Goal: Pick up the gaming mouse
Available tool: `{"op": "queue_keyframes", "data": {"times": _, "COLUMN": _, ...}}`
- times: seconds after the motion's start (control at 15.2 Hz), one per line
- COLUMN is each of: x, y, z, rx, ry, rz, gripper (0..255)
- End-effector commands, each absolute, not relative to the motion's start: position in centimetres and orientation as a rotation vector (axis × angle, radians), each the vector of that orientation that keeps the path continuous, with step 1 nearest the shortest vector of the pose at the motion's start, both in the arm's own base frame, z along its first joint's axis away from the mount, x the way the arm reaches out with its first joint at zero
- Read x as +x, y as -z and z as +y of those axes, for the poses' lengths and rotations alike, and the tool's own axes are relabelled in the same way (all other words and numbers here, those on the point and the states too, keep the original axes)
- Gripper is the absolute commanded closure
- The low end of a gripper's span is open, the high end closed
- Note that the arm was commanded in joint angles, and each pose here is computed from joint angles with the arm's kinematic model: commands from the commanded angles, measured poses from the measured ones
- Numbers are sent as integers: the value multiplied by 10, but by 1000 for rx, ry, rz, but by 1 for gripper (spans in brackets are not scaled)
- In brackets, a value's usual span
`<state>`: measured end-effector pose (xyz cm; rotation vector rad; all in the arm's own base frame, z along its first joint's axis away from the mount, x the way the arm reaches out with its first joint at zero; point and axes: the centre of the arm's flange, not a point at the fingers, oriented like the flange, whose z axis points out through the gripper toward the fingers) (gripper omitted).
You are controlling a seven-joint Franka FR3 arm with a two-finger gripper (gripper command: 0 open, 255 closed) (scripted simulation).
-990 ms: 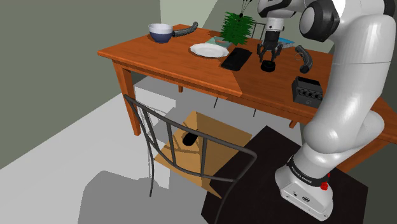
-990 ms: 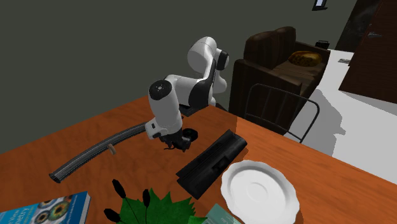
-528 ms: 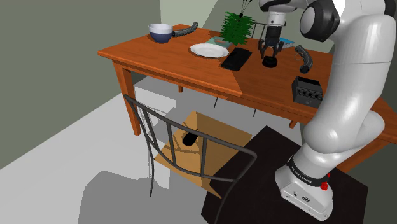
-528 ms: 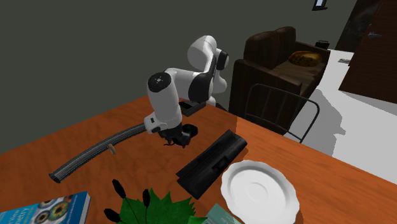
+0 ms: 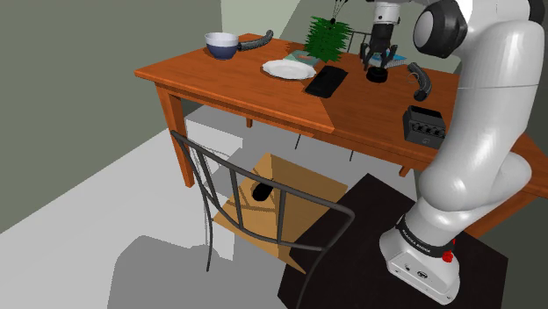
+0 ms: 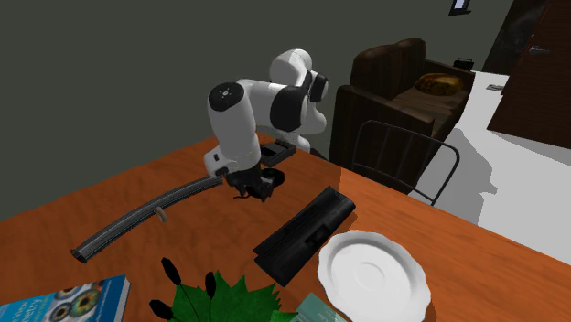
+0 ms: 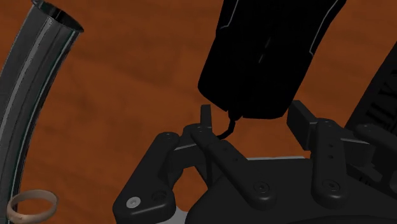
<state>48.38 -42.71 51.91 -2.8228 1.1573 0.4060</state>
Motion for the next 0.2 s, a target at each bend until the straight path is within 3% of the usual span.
{"op": "queue_keyframes", "data": {"times": 0.0, "x": 485, "y": -530, "z": -427, "rx": -2823, "ry": -406, "rz": 1157, "gripper": 255}}
{"op": "queue_keyframes", "data": {"times": 0.13, "x": 485, "y": -530, "z": -427, "rx": -2823, "ry": -406, "rz": 1157, "gripper": 255}}
